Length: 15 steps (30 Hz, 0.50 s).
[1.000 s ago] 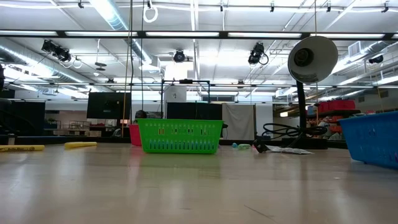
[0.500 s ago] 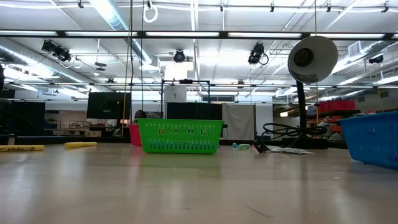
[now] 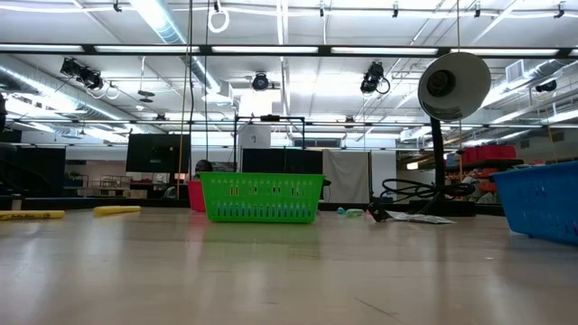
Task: Pick & Place Markers
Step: Put the large pink pen into the blue bin
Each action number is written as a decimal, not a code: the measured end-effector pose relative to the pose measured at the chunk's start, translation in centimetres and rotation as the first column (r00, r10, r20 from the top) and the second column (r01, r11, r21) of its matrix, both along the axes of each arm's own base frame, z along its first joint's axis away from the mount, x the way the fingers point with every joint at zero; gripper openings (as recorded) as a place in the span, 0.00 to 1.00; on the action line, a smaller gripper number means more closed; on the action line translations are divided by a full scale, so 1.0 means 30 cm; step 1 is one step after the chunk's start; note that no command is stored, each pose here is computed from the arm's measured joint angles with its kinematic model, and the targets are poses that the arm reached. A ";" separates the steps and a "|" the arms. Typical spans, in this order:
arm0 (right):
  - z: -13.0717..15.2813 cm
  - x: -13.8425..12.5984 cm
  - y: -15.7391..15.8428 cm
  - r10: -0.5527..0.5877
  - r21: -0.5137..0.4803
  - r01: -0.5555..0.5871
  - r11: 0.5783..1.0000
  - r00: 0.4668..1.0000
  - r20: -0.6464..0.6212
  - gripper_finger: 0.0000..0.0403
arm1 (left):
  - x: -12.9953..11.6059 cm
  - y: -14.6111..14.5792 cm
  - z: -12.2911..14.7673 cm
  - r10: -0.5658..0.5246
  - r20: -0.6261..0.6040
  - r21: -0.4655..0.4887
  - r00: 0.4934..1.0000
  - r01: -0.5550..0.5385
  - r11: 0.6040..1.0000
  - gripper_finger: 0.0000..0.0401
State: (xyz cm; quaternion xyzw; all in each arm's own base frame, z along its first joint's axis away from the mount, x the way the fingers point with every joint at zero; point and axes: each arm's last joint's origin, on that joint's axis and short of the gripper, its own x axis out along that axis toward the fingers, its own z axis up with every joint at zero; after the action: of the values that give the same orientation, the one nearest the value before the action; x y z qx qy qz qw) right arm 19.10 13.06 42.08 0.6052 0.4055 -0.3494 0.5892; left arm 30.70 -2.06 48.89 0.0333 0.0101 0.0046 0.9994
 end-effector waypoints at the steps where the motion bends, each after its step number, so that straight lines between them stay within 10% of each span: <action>1: -0.010 0.000 0.002 0.006 -0.008 -0.006 1.000 0.999 -0.039 0.04 | 0.000 0.000 -0.001 0.000 -0.003 0.000 1.000 0.000 1.000 0.44; 15: -0.148 0.096 0.079 -0.025 -0.054 0.013 0.998 0.973 -0.229 0.04 | -0.001 0.000 -0.013 0.000 -0.041 0.002 0.999 0.000 1.000 0.44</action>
State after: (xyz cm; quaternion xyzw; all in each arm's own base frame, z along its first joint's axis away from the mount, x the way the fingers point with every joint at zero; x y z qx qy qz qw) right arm 21.99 15.42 37.64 0.5490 0.4557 -0.4331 0.5508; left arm 30.68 -2.06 48.50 0.0346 0.0306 0.0040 0.9989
